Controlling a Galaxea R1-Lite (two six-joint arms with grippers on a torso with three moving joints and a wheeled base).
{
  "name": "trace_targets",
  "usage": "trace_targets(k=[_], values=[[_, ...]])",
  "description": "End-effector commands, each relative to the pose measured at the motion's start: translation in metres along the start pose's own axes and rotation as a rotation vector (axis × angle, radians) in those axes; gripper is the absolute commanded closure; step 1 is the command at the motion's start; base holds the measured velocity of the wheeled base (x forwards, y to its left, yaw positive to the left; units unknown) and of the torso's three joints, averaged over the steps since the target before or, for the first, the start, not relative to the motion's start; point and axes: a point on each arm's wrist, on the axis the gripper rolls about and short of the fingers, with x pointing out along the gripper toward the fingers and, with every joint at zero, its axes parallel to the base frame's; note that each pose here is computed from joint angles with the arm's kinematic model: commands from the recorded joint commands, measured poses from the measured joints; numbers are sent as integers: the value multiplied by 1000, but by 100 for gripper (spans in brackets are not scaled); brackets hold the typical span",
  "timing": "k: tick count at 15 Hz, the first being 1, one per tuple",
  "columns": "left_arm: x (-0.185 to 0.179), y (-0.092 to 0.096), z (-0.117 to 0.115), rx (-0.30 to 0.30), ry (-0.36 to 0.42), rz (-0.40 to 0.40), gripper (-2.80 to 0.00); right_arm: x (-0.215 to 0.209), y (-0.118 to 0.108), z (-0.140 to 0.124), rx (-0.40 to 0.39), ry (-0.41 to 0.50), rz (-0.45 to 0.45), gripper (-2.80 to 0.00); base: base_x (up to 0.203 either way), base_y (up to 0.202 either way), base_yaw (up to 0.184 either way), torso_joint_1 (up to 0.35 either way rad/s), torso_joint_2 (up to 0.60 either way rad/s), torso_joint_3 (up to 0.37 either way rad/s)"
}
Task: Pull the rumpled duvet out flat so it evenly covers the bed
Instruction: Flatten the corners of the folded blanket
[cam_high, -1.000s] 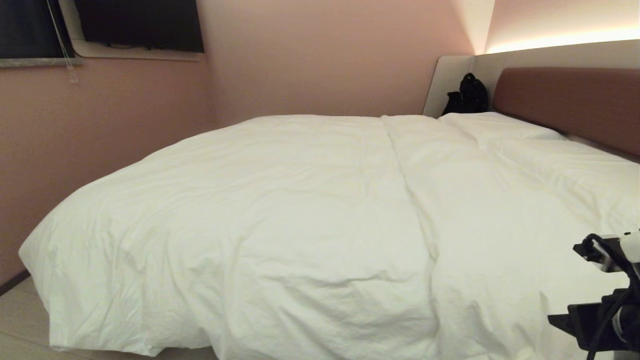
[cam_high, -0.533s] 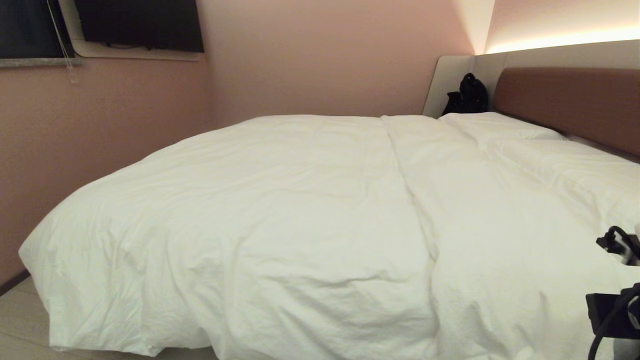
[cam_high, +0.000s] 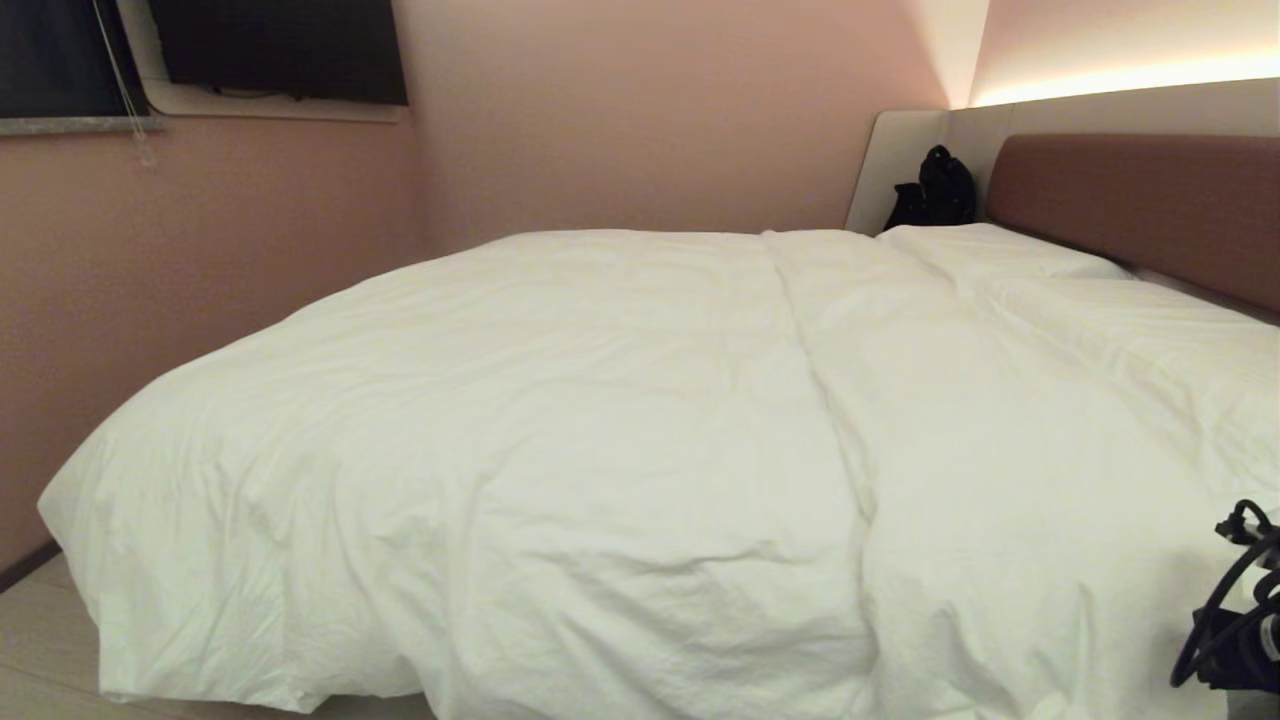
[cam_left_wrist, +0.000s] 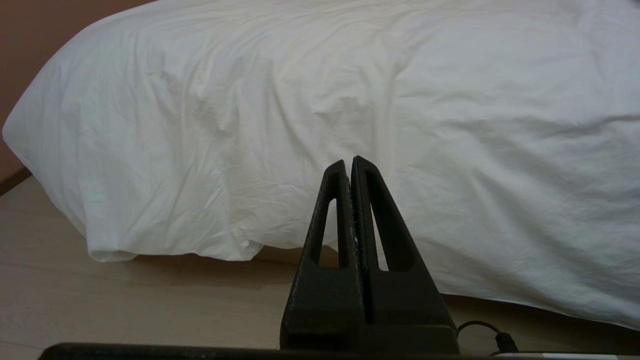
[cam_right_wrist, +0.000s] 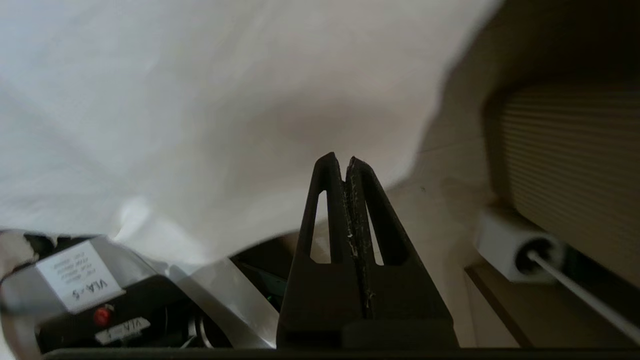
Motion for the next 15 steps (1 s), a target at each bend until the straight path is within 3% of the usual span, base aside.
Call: trace_targets(k=[1, 3, 7, 12, 15], values=[[0, 0, 0, 0, 0, 0, 0, 36, -6, 23, -116, -153, 185, 0, 0, 0, 0, 0, 0, 0], [0, 0, 0, 0, 0, 0, 0, 52, -9, 27, -143, -187, 258, 0, 0, 0, 0, 0, 0, 0], [0, 0, 0, 0, 0, 0, 0, 91, -17, 33, -200, -227, 272, 0, 0, 0, 0, 0, 0, 0], [0, 0, 0, 0, 0, 0, 0, 119, -43, 48, -273, -266, 158, 0, 0, 0, 0, 0, 0, 0], [0, 0, 0, 0, 0, 0, 0, 125, -70, 38, -274, -237, 107, 0, 0, 0, 0, 0, 0, 0]])
